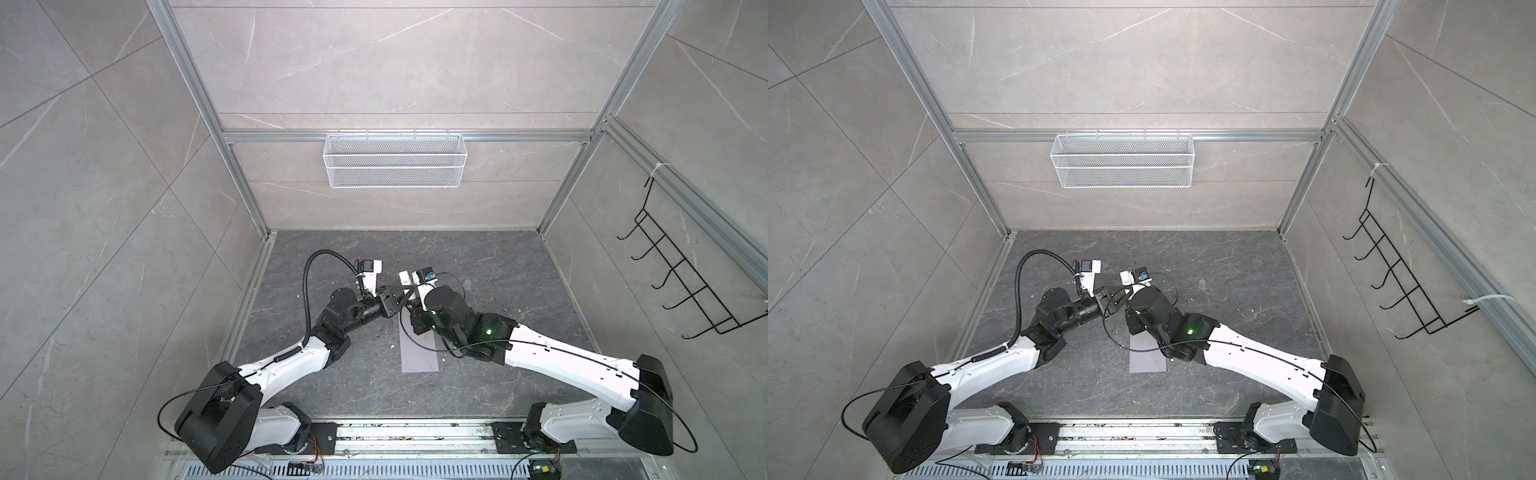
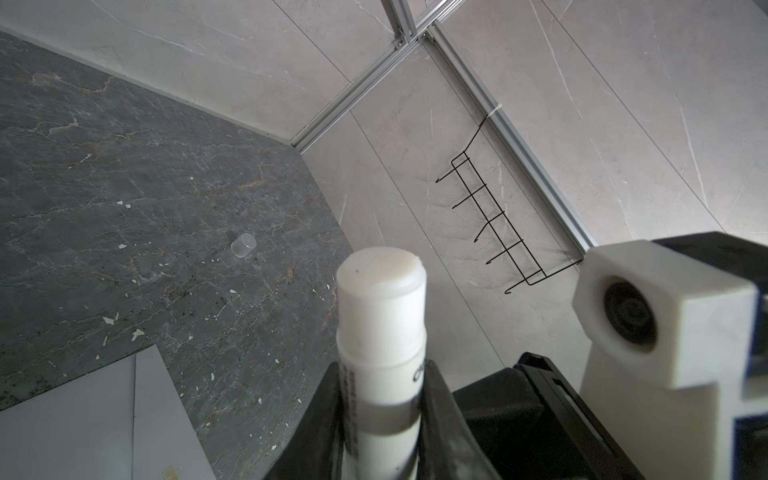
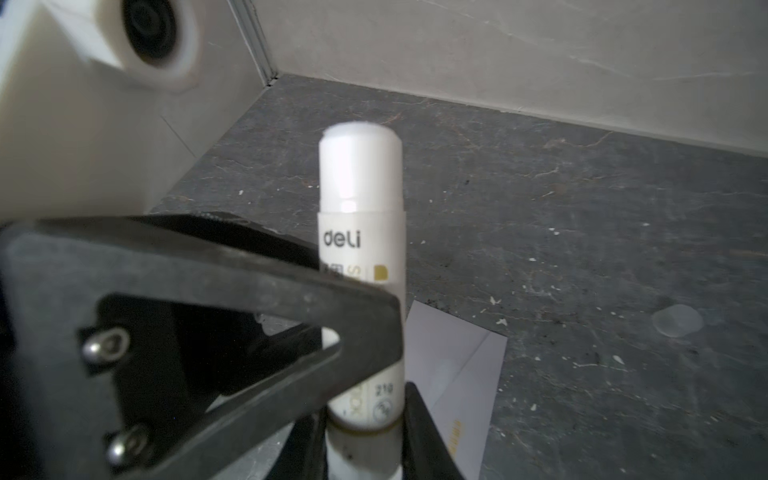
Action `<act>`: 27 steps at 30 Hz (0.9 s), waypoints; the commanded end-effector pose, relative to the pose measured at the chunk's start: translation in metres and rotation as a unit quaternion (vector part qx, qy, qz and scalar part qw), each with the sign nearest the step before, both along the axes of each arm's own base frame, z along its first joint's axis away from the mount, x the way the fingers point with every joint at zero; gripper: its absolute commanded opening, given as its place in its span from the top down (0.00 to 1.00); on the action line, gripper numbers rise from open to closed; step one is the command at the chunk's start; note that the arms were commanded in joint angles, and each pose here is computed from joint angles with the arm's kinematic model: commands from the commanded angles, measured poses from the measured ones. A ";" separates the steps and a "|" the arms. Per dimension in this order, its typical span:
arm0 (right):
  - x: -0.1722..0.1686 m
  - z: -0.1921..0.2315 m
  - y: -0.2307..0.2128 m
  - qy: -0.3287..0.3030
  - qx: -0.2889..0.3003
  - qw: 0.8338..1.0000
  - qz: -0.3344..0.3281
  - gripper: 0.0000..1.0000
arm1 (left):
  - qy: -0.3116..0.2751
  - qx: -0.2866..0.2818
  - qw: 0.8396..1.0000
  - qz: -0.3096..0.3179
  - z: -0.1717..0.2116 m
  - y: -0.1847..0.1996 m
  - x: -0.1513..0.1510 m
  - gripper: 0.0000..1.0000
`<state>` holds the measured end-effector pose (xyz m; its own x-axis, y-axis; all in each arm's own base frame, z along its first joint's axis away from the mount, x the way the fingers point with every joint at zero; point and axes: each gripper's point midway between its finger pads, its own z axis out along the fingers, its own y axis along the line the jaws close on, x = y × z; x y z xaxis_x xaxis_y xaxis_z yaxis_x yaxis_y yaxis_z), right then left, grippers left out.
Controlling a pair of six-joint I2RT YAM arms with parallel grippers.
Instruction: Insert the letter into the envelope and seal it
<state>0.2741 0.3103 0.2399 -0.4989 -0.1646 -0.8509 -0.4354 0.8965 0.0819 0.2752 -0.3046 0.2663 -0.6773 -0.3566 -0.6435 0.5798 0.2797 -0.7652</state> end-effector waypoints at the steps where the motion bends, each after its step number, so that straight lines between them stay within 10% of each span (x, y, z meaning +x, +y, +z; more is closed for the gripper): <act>1: 0.022 0.004 -0.039 -0.060 -0.108 0.985 -0.117 1.00 | -0.051 -0.022 0.998 -0.030 0.031 -0.007 -0.011 1.00; 12: 0.021 0.006 -0.026 -0.127 -0.261 0.939 -0.185 1.00 | -0.051 -0.022 0.998 -0.027 0.030 -0.005 -0.011 1.00; 27: 0.000 0.002 -0.006 -0.063 -0.101 0.992 -0.050 0.61 | -0.077 0.020 0.997 -0.026 0.032 0.001 -0.020 1.00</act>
<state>0.2743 0.3026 0.2244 -0.4245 -0.3862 -0.8189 -0.2930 0.9144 -0.2793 0.2710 -0.3026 0.2541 -0.6776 -0.3031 -0.6701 0.5853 0.3294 -0.7409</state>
